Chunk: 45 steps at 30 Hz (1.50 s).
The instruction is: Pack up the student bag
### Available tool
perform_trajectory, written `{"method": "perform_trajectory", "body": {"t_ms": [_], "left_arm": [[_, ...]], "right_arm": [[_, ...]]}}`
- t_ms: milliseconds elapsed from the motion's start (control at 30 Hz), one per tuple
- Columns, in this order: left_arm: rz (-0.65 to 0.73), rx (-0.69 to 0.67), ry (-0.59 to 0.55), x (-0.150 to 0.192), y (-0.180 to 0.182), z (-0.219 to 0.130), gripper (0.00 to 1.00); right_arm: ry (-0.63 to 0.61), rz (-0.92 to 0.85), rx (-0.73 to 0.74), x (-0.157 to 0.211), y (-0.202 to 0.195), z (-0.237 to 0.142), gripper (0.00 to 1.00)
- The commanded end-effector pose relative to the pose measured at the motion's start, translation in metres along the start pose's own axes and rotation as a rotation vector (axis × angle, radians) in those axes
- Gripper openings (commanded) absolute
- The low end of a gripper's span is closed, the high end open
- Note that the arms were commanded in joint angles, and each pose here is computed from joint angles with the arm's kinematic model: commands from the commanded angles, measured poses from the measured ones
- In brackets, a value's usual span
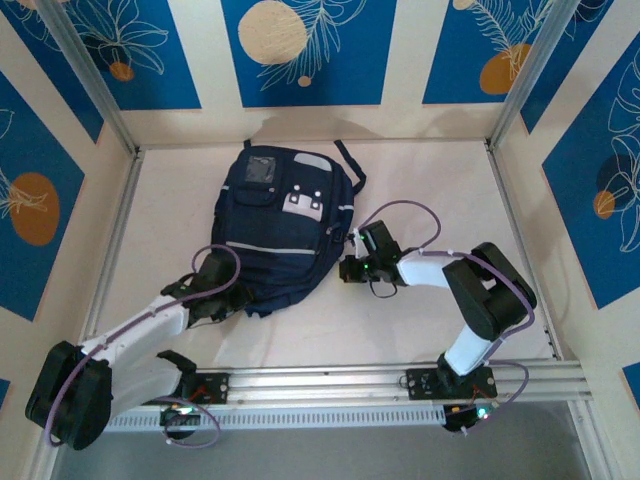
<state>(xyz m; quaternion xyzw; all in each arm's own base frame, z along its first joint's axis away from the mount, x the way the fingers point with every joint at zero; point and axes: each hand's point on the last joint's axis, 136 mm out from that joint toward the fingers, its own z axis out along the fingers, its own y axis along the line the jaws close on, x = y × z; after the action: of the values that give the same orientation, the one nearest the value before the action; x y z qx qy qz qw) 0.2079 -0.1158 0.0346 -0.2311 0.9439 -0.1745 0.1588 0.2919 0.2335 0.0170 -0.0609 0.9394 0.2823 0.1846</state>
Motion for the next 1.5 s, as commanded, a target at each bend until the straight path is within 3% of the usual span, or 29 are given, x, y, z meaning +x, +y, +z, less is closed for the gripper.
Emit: {"method": "perform_trajectory", "body": {"t_ms": [0, 467, 833, 1000, 1100, 1200, 1300, 1467], "left_arm": [[-0.013, -0.122, 0.025, 0.011, 0.035, 0.006, 0.31], [-0.002, -0.126, 0.031, 0.011, 0.035, 0.006, 0.31], [0.012, -0.135, 0.035, 0.01, 0.035, 0.008, 0.31], [0.083, -0.041, 0.062, 0.014, 0.015, 0.009, 0.28], [0.191, 0.059, 0.078, 0.02, -0.011, 0.007, 0.27], [0.295, 0.07, 0.082, 0.024, -0.026, 0.005, 0.26], [0.381, 0.096, 0.091, 0.031, -0.042, 0.006, 0.24], [0.492, 0.117, 0.138, 0.051, -0.063, 0.015, 0.22]], "right_arm": [[-0.022, 0.05, 0.073, -0.002, -0.023, -0.002, 0.0], [-0.057, 0.131, 0.087, -0.031, -0.043, -0.005, 0.0], [-0.11, 0.226, 0.201, -0.053, -0.068, -0.013, 0.0], [-0.118, 0.177, 0.192, -0.052, -0.057, -0.017, 0.0], [-0.11, 0.131, 0.235, -0.045, -0.051, -0.019, 0.22], [-0.123, 0.074, 0.301, -0.037, -0.044, -0.024, 0.43], [-0.15, 0.031, 0.342, -0.031, -0.035, -0.036, 0.48], [-0.229, 0.031, 0.33, -0.027, -0.027, -0.065, 0.46]]}}
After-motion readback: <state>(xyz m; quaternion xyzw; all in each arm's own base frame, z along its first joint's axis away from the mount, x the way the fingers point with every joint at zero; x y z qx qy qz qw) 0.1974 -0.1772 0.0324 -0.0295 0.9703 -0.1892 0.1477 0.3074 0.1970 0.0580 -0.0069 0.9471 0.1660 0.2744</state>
